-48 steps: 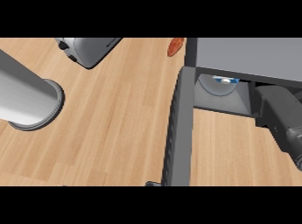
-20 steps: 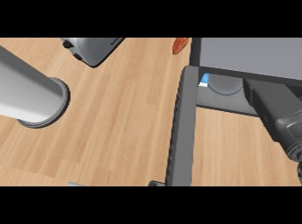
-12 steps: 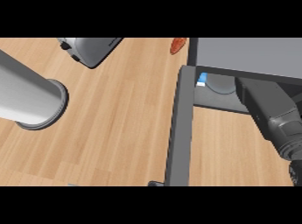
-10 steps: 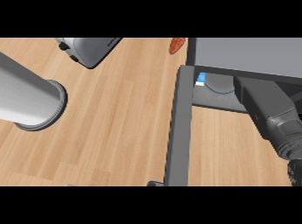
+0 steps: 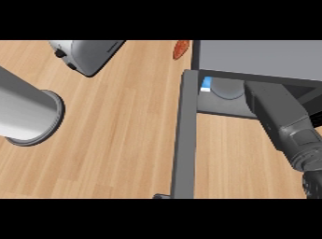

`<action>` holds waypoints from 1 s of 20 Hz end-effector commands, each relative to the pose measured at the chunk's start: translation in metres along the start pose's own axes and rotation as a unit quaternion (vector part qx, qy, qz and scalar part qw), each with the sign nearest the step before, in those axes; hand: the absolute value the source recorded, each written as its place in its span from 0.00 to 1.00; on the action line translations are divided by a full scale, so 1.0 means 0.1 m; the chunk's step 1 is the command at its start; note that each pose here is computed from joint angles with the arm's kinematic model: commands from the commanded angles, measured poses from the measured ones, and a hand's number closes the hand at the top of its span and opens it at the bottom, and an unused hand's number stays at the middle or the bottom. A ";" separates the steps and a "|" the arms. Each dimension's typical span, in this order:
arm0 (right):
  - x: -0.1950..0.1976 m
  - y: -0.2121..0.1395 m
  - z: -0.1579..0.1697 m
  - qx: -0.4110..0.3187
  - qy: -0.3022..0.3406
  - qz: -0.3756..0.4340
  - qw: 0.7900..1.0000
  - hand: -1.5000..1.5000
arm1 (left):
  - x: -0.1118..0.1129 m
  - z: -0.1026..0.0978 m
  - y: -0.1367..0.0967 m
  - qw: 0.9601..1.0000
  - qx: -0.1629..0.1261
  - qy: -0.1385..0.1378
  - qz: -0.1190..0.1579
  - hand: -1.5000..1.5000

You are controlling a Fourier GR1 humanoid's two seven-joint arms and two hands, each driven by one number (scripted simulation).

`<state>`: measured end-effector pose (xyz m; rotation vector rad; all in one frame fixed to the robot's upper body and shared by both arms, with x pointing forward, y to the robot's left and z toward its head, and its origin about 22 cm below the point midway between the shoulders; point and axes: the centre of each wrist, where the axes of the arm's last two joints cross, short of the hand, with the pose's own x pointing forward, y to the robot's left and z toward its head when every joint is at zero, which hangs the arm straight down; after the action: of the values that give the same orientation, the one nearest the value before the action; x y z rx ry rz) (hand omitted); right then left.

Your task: Pick up the milk, place it into the microwave and close the microwave

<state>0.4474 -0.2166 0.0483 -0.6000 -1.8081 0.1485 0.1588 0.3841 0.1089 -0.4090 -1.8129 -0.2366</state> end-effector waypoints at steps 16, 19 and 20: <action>-0.51 0.16 0.58 0.129 0.016 -0.272 0.953 0.00 | -0.55 -0.18 -0.52 0.987 -0.145 0.058 0.031 0.00; -0.70 0.32 0.92 0.142 0.030 -0.293 0.945 0.00 | -0.69 -0.25 -0.43 0.986 -0.154 0.063 0.023 0.00; -0.74 0.35 1.02 0.142 0.018 -0.297 0.944 0.00 | -0.77 -0.32 -0.37 0.987 -0.147 0.059 0.019 0.00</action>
<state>0.4018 -0.2106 -0.0329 0.0780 -1.8120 0.0230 0.1762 0.3321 0.0557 -0.6199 -1.6671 -0.4300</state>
